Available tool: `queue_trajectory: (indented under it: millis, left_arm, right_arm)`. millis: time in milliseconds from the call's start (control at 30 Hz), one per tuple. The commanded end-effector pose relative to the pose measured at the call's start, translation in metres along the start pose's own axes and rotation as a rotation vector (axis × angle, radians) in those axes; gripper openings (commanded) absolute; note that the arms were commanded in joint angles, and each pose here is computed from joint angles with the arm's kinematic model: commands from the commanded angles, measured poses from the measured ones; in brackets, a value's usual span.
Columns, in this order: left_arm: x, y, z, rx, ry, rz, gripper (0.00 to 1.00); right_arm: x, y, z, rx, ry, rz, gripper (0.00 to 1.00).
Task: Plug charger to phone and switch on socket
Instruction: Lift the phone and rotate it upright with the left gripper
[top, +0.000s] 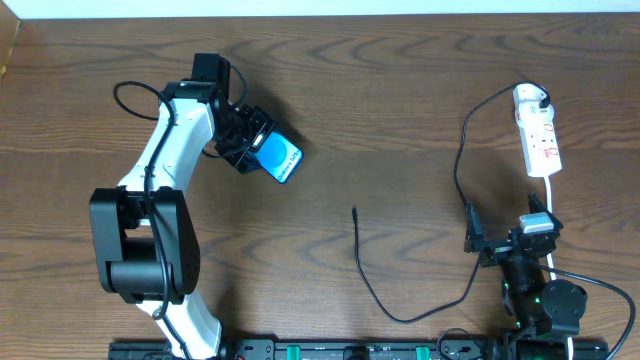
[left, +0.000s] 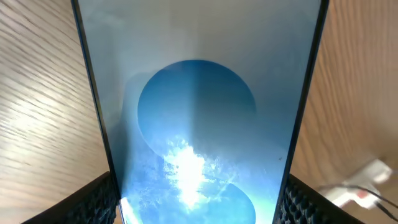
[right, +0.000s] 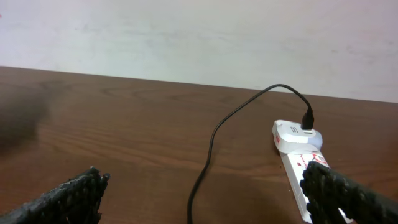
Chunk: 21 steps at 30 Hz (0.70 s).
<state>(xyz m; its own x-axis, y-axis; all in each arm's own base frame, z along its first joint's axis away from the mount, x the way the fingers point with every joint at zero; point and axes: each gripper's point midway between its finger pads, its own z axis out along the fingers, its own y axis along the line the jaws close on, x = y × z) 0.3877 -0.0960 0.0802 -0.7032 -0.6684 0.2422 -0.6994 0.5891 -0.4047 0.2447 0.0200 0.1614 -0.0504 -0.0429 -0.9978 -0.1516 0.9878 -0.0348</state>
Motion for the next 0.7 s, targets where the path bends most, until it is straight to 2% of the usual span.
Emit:
queue_trajectory:
  millis: [0, 367, 667]
  left_arm:
    - [0.023, -0.021, -0.012, 0.109, 0.103, -0.047, 0.08]
    - [0.061, -0.053, -0.027, 0.297, 0.341, -0.036, 0.08]
    - [0.079, -0.066, -0.04, 0.343, 0.495, -0.198, 0.07]
  right_arm:
    - [0.0, -0.001, 0.0, 0.008, 0.0, -0.009, 0.99]
    - [0.0, -0.001, 0.0, 0.008, 0.0, -0.009, 0.99]
    - [0.0, -0.001, 0.0, 0.008, 0.0, -0.009, 0.99]
